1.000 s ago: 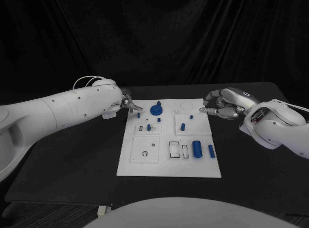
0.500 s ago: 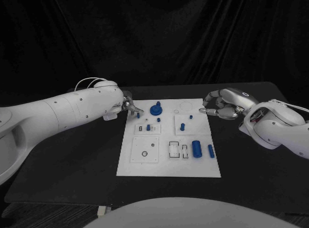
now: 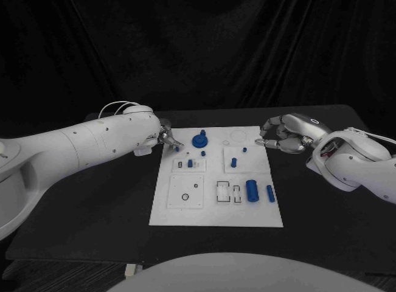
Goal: Assemble the parts on the task board
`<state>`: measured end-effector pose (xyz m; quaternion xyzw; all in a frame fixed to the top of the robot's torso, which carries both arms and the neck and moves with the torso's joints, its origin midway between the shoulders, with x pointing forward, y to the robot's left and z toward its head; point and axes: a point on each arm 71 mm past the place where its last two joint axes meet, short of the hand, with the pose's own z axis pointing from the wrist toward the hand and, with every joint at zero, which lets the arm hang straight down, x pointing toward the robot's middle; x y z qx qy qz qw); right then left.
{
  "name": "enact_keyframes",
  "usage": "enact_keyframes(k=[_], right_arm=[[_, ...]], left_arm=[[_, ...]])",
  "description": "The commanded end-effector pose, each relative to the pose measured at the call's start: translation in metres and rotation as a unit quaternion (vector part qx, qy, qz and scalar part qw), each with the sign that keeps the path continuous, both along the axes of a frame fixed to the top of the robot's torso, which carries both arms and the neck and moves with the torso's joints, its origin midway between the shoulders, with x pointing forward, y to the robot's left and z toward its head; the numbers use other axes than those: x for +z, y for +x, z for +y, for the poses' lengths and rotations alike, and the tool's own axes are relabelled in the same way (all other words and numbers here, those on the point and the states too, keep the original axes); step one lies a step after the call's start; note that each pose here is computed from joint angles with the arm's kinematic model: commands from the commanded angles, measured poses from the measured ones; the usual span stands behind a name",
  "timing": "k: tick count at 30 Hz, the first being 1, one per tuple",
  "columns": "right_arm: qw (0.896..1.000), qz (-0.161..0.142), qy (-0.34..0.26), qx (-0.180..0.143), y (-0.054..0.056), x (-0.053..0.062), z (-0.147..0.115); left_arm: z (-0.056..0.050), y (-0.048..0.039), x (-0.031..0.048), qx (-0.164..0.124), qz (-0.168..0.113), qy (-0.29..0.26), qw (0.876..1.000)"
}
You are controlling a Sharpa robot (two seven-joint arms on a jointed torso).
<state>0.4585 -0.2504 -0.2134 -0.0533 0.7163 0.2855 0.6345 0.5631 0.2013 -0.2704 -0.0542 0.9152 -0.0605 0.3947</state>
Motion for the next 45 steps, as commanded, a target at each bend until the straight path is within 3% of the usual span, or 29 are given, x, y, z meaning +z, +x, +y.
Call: enact_keyframes(k=[1,33,45], right_arm=[[1.0,0.006,-0.001,-0.004,-0.0004,-0.0017,-0.0011],[1.0,0.018,-0.008,-0.008,-0.0007,-0.0047,-0.0023],[1.0,0.022,-0.009,-0.009,-0.0012,-0.006,-0.0033]], left_arm=[[-0.003,-0.0007,-0.0013,-0.009,0.005,-0.004,1.0],[-0.0073,0.0001,-0.0014,-0.023,-0.004,-0.021,1.0],[-0.0045,-0.0062,0.0007,-0.026,-0.019,-0.036,0.999]])
